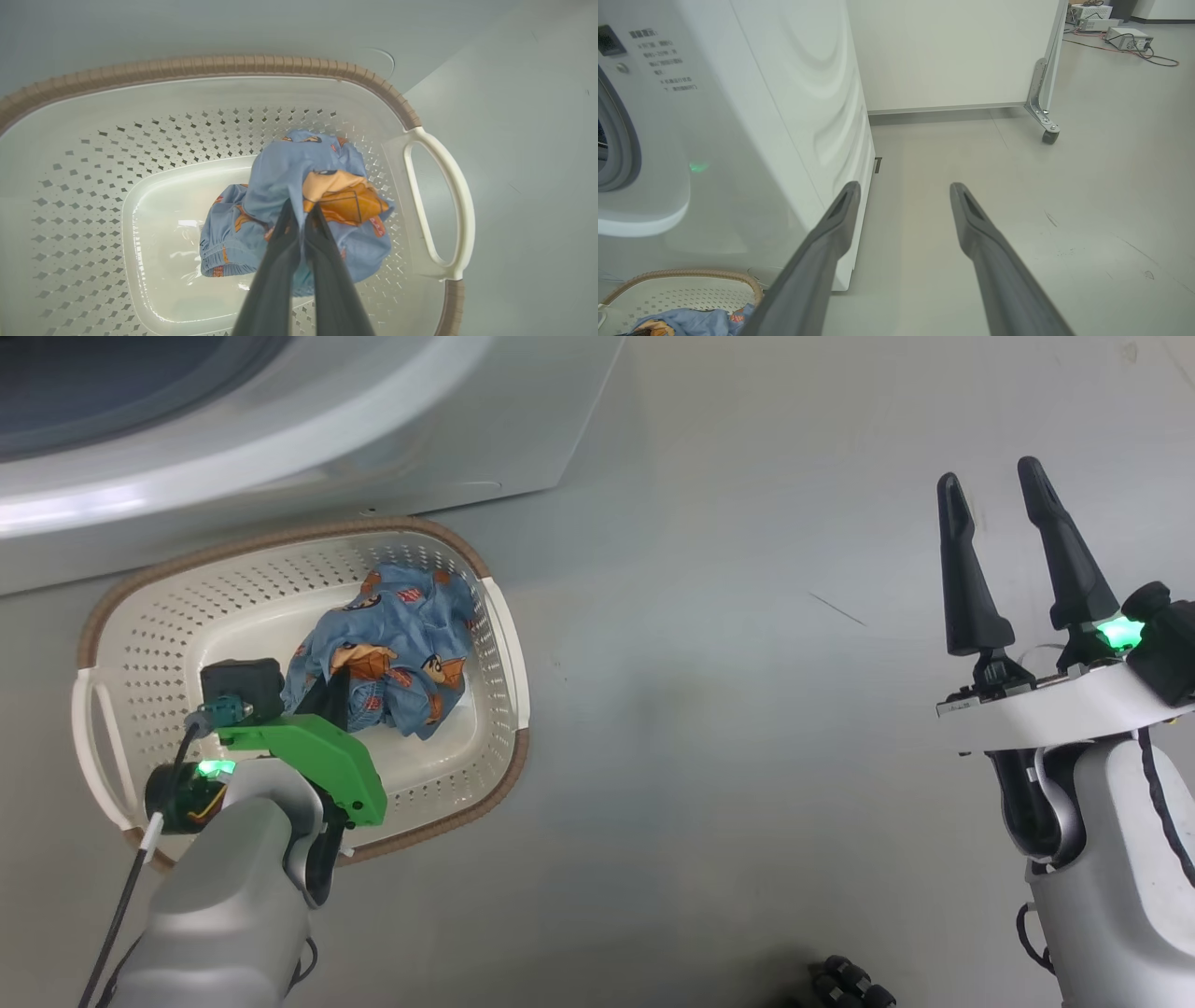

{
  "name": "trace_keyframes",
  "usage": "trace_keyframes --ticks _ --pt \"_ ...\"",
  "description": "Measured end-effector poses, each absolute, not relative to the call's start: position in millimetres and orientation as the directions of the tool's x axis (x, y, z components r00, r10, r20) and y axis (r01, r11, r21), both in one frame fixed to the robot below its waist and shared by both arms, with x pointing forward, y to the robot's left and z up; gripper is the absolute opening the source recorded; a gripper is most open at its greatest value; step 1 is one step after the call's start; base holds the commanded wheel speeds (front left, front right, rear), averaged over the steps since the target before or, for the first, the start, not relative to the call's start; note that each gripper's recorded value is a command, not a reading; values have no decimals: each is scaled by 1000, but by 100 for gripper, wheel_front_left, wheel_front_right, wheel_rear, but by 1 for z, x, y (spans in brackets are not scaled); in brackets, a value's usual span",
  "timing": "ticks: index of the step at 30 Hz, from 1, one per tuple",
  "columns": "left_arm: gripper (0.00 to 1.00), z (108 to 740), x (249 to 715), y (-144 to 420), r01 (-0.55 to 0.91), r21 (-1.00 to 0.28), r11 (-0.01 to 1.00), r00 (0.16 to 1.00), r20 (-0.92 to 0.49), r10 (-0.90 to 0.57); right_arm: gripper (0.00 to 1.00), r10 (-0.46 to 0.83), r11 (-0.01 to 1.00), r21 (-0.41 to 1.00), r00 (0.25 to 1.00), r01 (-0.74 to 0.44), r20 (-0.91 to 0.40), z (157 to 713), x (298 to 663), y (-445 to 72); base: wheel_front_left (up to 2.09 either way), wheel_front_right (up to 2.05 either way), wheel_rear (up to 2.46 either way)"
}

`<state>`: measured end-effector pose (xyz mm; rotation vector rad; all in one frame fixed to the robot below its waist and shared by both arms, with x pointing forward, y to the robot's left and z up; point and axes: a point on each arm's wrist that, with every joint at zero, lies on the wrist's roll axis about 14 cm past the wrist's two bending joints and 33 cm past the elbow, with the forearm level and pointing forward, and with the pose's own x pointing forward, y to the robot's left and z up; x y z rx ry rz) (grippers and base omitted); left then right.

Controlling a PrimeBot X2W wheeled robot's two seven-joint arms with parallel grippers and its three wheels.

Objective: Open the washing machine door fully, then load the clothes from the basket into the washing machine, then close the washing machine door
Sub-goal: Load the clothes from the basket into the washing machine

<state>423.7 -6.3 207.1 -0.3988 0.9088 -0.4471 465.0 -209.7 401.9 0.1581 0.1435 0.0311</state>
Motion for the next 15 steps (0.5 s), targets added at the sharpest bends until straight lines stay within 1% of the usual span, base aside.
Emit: trace_keyframes --ticks 6,12,15 --pt "0 235 426 15 154 -495 855 612 -632 -476 100 49 986 166 988 -25 -146 411 446 -207 0 0 0" --pt "0 264 436 34 160 -469 869 682 -583 -440 100 59 986 164 990 -37 -128 425 432 -206 0 0 0" --pt "0 274 440 40 157 -464 872 704 -567 -428 100 57 986 161 991 -37 -122 429 427 -207 0 0 0"
